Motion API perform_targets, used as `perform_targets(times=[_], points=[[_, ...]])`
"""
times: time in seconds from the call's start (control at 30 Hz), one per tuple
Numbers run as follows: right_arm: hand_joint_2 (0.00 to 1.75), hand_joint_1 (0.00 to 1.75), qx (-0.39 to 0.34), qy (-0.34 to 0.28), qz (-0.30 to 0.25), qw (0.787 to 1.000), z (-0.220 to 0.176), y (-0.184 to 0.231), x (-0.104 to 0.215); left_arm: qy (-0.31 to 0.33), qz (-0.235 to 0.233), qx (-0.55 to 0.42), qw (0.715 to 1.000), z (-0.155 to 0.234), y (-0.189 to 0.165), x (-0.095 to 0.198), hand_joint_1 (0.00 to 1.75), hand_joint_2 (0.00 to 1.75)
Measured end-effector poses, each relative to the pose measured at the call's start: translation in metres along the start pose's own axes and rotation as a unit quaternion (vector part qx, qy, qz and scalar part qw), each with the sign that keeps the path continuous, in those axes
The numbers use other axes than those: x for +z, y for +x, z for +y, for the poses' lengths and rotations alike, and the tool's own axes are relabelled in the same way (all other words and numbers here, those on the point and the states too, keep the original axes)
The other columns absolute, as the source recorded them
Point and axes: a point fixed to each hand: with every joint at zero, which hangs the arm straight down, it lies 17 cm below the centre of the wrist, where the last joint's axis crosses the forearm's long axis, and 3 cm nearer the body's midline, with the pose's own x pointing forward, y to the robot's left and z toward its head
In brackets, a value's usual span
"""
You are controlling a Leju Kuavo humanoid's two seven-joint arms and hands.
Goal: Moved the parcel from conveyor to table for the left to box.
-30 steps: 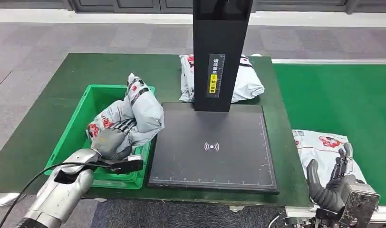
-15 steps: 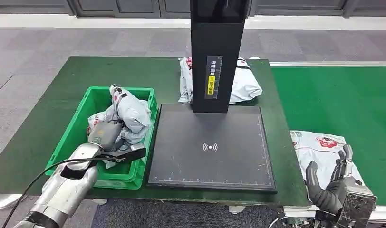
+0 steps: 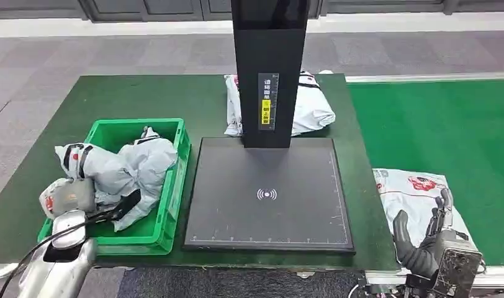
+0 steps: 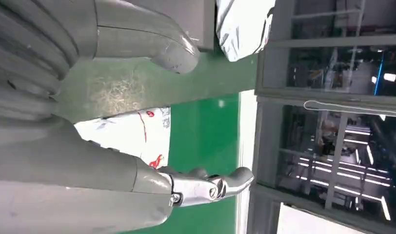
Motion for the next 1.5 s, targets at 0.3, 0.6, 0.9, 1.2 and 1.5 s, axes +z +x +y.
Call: perform_targets(times=[0.3,0.6,0.9,1.2,1.5], points=[[1.75,0.0,-0.003,-0.005,-0.002,1.0,0.001,0.003,-0.003,0.031,0.051,0.027,0.998,0.011,-0.036,0.014,0.0,0.0],[1.75,0.0,-0.009,-0.01,-0.01,1.0,0.0,0.006,-0.004,0.157,-0.004,0.065,0.986,0.077,-0.008,0.015,0.0,0.0],[1.75,0.0,-0.021,-0.02,-0.013,1.0,-0.001,0.005,-0.005,0.287,-0.141,0.108,0.941,0.161,0.058,0.032,0.0,0.0],[1.75,0.0,-0.021,-0.022,-0.008,1.0,-0.002,0.002,-0.001,0.306,-0.174,0.157,0.923,0.187,0.077,0.034,0.0,0.0],[1.75,0.0,-0.019,-0.024,-0.009,0.999,-0.004,0.002,0.0,0.358,-0.205,0.263,0.872,0.22,0.076,0.053,0.0,0.0]])
